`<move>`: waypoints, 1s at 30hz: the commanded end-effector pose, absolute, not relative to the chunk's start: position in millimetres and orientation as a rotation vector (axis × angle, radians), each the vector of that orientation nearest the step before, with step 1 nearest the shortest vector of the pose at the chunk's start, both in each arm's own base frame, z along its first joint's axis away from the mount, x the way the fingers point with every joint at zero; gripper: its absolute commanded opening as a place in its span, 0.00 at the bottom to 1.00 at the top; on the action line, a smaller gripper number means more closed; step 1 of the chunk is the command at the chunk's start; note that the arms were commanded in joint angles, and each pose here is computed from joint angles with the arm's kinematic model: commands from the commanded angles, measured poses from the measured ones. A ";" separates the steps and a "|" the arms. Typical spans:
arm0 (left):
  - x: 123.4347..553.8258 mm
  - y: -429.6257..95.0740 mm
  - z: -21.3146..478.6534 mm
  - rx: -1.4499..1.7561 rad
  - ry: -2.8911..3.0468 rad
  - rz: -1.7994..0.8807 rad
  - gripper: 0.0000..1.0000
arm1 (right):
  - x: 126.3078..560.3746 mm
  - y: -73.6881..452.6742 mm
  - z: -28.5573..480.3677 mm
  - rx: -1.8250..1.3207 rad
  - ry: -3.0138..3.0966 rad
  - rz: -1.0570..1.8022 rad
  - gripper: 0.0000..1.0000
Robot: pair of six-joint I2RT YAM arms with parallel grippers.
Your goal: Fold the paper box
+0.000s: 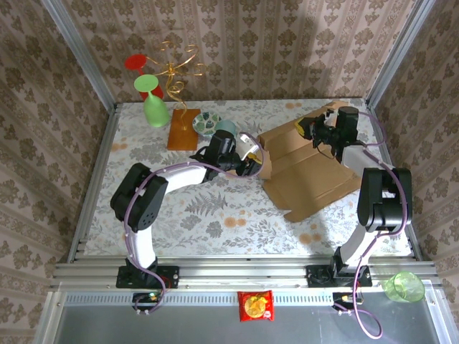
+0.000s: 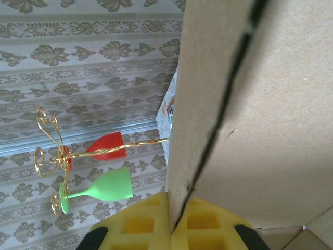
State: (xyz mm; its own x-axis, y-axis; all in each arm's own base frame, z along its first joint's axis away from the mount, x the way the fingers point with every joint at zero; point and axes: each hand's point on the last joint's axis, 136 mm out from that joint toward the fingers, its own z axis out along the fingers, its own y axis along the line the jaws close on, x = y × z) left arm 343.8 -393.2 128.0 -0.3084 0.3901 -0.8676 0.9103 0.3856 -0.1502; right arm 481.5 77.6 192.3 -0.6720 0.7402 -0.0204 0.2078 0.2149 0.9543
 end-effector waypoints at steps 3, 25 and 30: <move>359.0 -395.6 125.4 1.069 1.891 -0.808 0.42 | 473.1 85.8 180.9 0.829 2.010 1.518 0.00; 370.4 -415.4 115.0 0.792 1.953 -0.565 0.43 | 463.3 87.0 173.7 0.805 1.900 1.583 0.00; 380.5 -413.1 111.4 0.673 1.974 -0.495 0.43 | 460.3 88.2 171.7 0.811 1.902 1.584 0.00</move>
State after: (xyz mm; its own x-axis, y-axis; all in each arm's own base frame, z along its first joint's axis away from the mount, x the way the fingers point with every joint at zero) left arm 360.1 -415.3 106.7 -0.3778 0.3219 -0.8681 0.7307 0.6795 -0.0661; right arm 466.9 79.9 178.4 -0.6543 0.7556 -0.0310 0.1099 0.1356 0.9846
